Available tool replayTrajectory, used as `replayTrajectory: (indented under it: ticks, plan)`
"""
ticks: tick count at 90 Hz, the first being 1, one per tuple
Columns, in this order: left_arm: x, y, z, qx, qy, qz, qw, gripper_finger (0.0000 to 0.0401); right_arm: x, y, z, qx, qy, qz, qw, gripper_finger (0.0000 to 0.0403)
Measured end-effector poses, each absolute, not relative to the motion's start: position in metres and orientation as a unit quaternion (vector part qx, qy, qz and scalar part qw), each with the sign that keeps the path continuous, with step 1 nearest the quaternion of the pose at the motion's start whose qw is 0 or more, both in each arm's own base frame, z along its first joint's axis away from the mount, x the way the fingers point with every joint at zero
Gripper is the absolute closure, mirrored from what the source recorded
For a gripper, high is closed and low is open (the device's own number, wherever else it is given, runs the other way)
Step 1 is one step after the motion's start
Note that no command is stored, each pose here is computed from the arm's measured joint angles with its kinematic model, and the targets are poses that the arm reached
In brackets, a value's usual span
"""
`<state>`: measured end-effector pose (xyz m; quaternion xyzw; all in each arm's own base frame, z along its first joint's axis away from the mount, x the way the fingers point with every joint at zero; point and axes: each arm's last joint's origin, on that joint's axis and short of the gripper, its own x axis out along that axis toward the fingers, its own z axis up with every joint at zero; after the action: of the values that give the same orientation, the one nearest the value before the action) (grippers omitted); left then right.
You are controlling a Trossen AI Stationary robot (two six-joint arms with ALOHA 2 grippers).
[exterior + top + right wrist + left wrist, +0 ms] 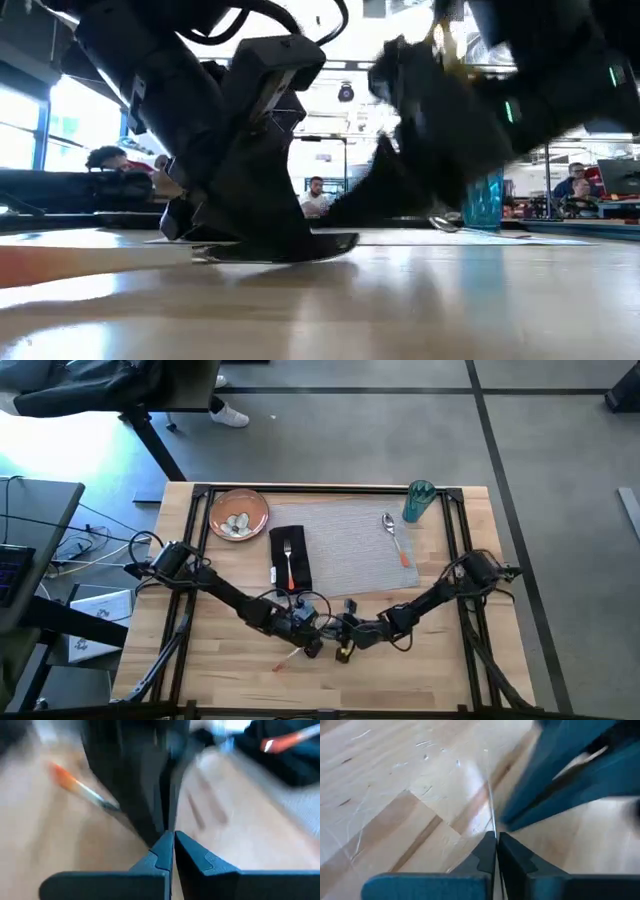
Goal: Set table place
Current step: Put the orange table knife on the gray table mat beside the orange spoon
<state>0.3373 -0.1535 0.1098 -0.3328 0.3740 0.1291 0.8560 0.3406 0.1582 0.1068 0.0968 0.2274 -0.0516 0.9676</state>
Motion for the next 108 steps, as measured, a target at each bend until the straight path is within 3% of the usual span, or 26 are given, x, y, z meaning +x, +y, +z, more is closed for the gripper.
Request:
replayTrajectory:
  ticks: [35,48,73,94,108]
  plan:
    - [0.329,-0.163,0.168,-0.259,0.293,0.068,0.918,0.0401,0.278,0.176,0.225,0.17,0.215,0.005,0.962,0.0403]
    - [0.323,-0.162,0.196,-0.235,0.257,0.038,0.936,0.0401,0.26,0.181,0.247,0.191,0.201,0.033,0.96,0.0403]
    - [0.317,-0.147,0.234,-0.184,0.206,0.022,0.961,0.0401,0.262,0.179,0.229,0.195,0.248,-0.002,0.949,0.0386]
    - [0.323,-0.133,0.243,-0.153,0.191,-0.002,0.97,0.0401,0.29,0.157,0.189,0.12,0.305,-0.042,0.944,0.0291]
    - [0.329,-0.126,0.249,-0.145,0.17,-0.065,0.973,0.0401,0.316,0.143,0.184,0.116,0.285,0.055,0.95,0.0244]
